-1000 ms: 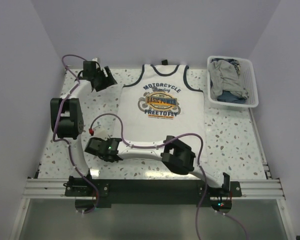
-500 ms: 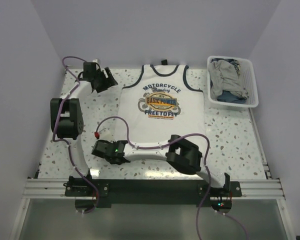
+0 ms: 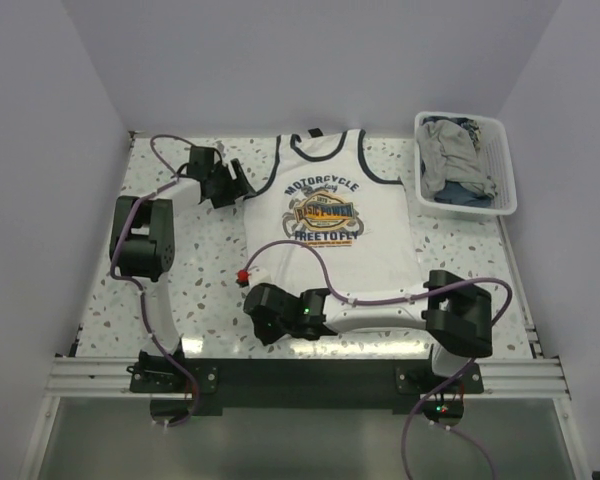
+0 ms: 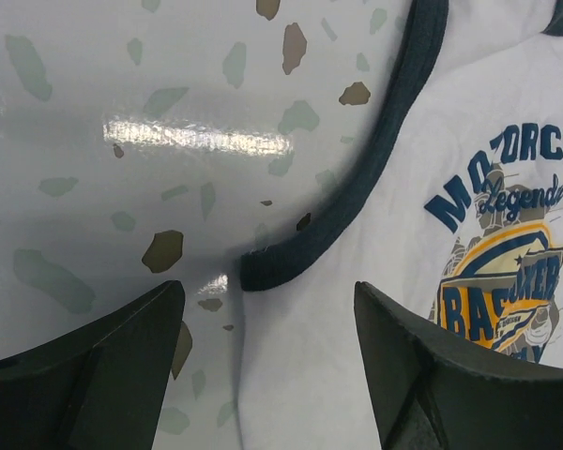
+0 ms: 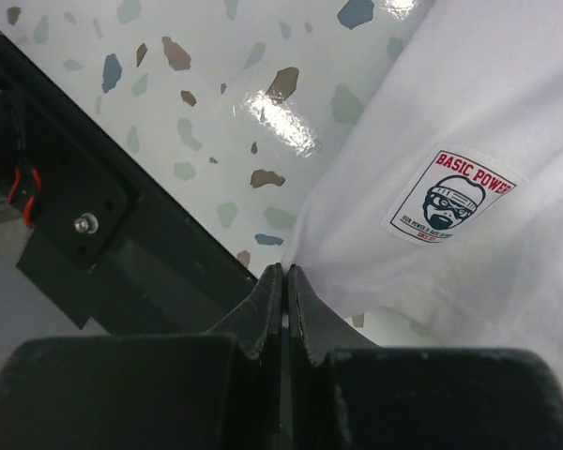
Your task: Fold and stack the tank tops
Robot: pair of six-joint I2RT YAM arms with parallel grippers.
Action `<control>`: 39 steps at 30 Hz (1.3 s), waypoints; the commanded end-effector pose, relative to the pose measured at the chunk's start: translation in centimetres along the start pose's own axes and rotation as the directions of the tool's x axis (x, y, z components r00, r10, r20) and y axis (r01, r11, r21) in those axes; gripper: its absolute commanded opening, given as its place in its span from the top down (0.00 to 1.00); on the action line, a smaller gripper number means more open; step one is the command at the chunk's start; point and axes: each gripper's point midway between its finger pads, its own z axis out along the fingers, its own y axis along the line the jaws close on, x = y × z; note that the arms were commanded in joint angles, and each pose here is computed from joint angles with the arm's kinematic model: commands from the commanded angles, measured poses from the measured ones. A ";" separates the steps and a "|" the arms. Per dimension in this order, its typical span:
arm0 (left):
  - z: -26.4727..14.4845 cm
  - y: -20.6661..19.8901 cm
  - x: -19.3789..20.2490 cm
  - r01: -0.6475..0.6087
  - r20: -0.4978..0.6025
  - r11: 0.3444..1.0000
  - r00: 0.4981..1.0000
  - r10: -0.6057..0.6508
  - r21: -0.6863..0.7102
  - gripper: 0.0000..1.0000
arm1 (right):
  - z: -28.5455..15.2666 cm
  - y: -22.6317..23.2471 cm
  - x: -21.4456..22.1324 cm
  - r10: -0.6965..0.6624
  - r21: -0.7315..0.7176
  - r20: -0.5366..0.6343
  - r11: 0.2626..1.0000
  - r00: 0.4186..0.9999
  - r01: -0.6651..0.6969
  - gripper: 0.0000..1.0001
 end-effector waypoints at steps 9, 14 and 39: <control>0.3 -0.1 0.4 -0.016 -0.006 0.999 1.000 0.016 -0.033 0.31 | -2.8 1.1 -1.9 0.112 -0.075 0.081 0.992 0.990 -0.106 1.00; -0.6 1.0 1.2 -0.025 -0.010 0.995 1.000 0.024 -0.092 0.36 | -2.6 0.6 -1.8 0.132 -0.070 0.076 0.989 0.988 -0.127 1.00; 1.1 -0.1 -0.6 -0.082 0.046 0.990 0.995 0.088 -0.113 0.99 | -2.7 2.1 -3.4 0.133 -0.086 0.042 0.988 0.990 -0.129 1.00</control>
